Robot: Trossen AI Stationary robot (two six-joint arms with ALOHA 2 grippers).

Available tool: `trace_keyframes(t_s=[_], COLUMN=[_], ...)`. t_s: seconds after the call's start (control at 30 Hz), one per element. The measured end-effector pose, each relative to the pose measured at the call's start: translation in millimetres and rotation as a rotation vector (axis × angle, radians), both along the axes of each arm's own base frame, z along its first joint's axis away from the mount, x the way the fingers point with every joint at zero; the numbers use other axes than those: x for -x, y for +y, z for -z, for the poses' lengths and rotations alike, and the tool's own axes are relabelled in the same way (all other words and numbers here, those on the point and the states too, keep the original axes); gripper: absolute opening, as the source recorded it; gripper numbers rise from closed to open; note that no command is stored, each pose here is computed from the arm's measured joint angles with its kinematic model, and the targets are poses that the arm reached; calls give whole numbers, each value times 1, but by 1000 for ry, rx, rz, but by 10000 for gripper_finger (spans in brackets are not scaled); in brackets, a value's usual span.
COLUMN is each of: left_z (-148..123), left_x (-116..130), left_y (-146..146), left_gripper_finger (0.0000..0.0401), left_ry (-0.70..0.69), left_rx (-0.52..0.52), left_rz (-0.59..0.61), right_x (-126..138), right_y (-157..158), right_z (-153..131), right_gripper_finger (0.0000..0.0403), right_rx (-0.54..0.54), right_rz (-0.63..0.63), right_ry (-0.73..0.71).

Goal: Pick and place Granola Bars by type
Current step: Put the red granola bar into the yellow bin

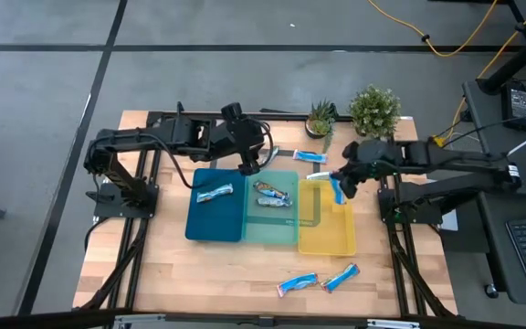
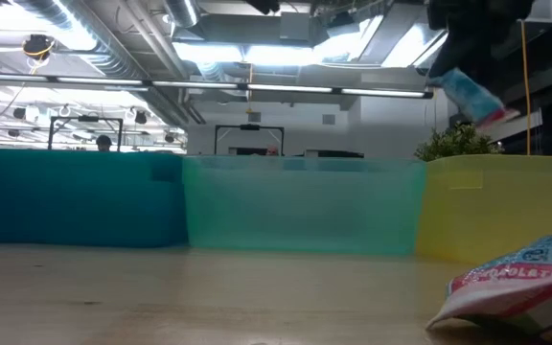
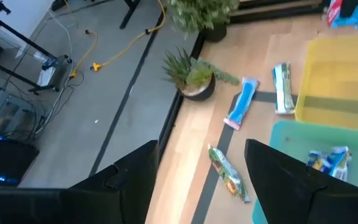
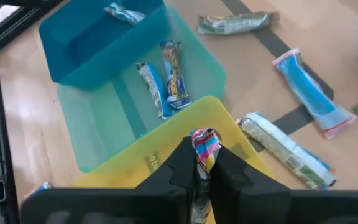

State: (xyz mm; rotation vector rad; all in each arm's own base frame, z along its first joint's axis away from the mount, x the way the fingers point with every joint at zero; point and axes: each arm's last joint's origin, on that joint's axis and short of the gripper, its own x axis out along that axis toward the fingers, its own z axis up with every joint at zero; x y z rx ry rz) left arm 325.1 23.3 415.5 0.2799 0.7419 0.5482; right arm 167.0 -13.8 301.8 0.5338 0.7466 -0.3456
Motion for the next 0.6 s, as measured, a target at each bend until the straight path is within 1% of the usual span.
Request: trace_keyframes(t_s=[0.07,0.17,0.23,0.33,0.43,0.53,0.6], left_z=[4,6,8,9,9,9,9], left_x=[-1,-1,-2,-2,-2,-2,-2], left_y=[0,0,0,1,1,1,1], left_gripper_finger=[232,231,232,232,230,229,229], left_ry=[9,15,14,13,12,12,12], left_rx=[4,8,14,28,29,29,29], left_rz=[-3,-5,1,5,3,3,4], right_x=[-1,-1,-2,-3,-2,-1,-1], right_y=[1,2,2,1,1,2,2], right_z=[3,8,15,38,63,76,78], right_gripper_finger=[40,28,21,20,33,41,38], right_rx=[-11,-14,-17,-14,-38,-68,-72], right_rz=[5,1,20,36,60,89,93], right_ry=[3,28,48,133,231,268,278])
